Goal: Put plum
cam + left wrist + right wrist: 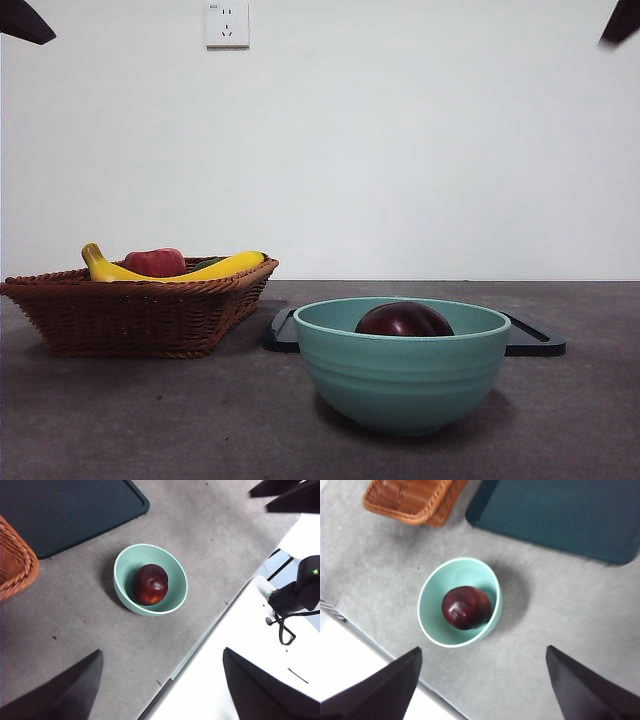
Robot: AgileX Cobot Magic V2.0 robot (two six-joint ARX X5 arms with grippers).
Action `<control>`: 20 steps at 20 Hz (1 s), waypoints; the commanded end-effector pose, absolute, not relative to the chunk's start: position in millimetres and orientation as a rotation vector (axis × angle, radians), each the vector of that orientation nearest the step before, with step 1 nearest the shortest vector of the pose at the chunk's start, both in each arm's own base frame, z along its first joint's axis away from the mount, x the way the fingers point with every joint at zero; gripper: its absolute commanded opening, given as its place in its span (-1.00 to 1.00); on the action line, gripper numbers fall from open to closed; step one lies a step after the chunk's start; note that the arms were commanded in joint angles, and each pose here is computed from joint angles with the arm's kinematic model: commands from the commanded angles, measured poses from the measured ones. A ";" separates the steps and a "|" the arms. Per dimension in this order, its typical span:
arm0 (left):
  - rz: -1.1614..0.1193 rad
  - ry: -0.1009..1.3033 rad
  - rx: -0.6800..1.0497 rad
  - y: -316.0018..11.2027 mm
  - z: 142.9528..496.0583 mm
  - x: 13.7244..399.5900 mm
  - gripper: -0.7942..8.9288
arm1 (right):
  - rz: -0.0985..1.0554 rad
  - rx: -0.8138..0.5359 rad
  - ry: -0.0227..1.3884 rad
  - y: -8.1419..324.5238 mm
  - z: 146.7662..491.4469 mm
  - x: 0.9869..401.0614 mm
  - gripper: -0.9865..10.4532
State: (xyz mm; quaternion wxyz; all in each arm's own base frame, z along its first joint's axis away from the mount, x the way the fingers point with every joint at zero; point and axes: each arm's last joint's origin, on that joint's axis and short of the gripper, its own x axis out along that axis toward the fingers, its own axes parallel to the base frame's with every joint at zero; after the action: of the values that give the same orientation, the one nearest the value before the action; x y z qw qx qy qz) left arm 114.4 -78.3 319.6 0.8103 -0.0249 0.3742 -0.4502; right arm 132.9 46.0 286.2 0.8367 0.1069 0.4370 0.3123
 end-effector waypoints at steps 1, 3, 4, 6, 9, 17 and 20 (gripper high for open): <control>-0.977 0.789 -0.055 -79.6 322.2 114.9 -0.07 | 0.662 0.282 0.963 57.6 269.8 145.2 -0.14; -0.977 0.789 -0.055 -79.6 322.3 114.9 -0.07 | 0.675 0.276 0.990 70.5 254.4 155.7 -0.20; -0.978 0.788 -0.054 -79.7 322.3 114.9 -0.07 | 0.665 0.260 1.003 77.4 247.9 161.1 -0.20; -0.978 0.788 -0.054 -79.6 322.3 114.9 -0.07 | 0.637 0.201 1.023 91.9 236.8 172.0 -0.20; -0.977 0.788 -0.053 -79.6 322.3 114.9 -0.07 | 0.616 0.140 1.040 113.3 218.7 187.3 -0.26; -0.978 0.788 -0.053 -79.6 322.3 114.9 -0.07 | 0.548 0.050 1.070 141.4 181.7 208.2 -0.57; -0.979 0.786 -0.050 -79.6 322.3 114.9 -0.07 | 0.558 0.038 1.085 146.6 175.1 209.3 -0.65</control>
State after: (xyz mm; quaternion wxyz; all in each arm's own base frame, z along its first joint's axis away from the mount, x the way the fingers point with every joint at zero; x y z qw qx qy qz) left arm 114.3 -78.3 319.7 0.8104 -0.0247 0.3740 -0.4503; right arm 208.4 143.5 176.9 0.8212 0.0161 0.5067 0.2621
